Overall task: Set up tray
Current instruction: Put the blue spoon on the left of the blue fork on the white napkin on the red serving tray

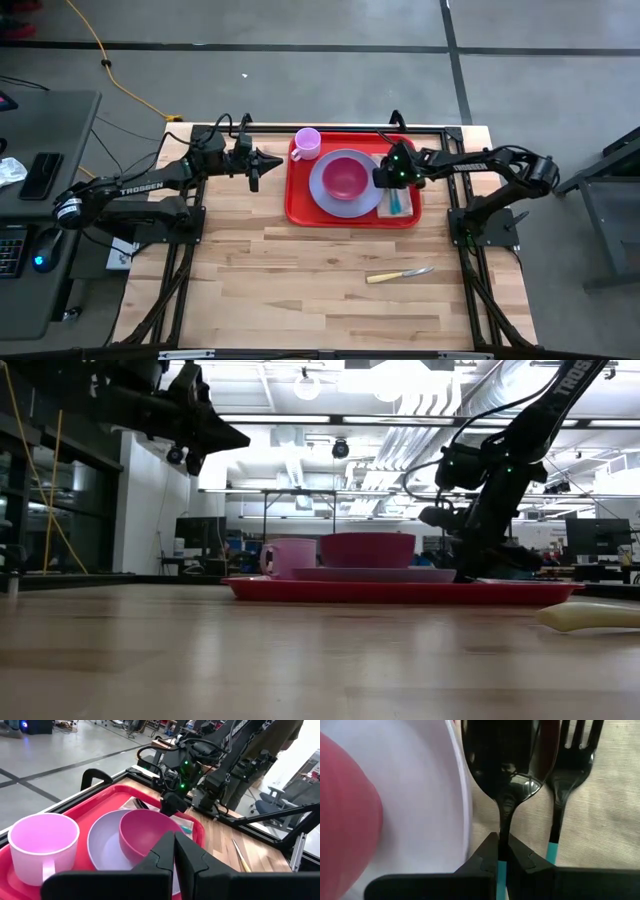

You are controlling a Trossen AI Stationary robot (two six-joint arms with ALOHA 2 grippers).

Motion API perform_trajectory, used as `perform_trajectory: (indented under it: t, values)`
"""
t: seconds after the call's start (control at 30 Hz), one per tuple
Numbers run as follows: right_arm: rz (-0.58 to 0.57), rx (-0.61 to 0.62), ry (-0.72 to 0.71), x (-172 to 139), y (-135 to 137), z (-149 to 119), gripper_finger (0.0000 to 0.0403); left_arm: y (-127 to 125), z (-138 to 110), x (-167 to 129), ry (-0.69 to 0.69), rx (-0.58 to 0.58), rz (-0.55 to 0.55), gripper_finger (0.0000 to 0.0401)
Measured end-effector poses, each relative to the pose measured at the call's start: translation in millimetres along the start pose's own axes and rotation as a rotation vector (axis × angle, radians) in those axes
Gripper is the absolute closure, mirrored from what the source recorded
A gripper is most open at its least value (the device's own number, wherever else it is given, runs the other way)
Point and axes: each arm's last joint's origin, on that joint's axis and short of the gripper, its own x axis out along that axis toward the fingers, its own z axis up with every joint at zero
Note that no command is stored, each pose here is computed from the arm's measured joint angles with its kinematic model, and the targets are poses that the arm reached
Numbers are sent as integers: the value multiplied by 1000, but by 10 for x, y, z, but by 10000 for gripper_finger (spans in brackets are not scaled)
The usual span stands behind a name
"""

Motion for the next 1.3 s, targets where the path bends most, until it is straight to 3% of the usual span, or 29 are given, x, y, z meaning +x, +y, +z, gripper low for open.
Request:
perform_trajectory:
  t: [1.1,1.3]
  values:
    - [22,-30,8,-19,-3,6,402,0,1,0,-2,-10,2,359]
    - [28,-30,9,-20,0,7,374,1,1,0,-3,-11,5,359]
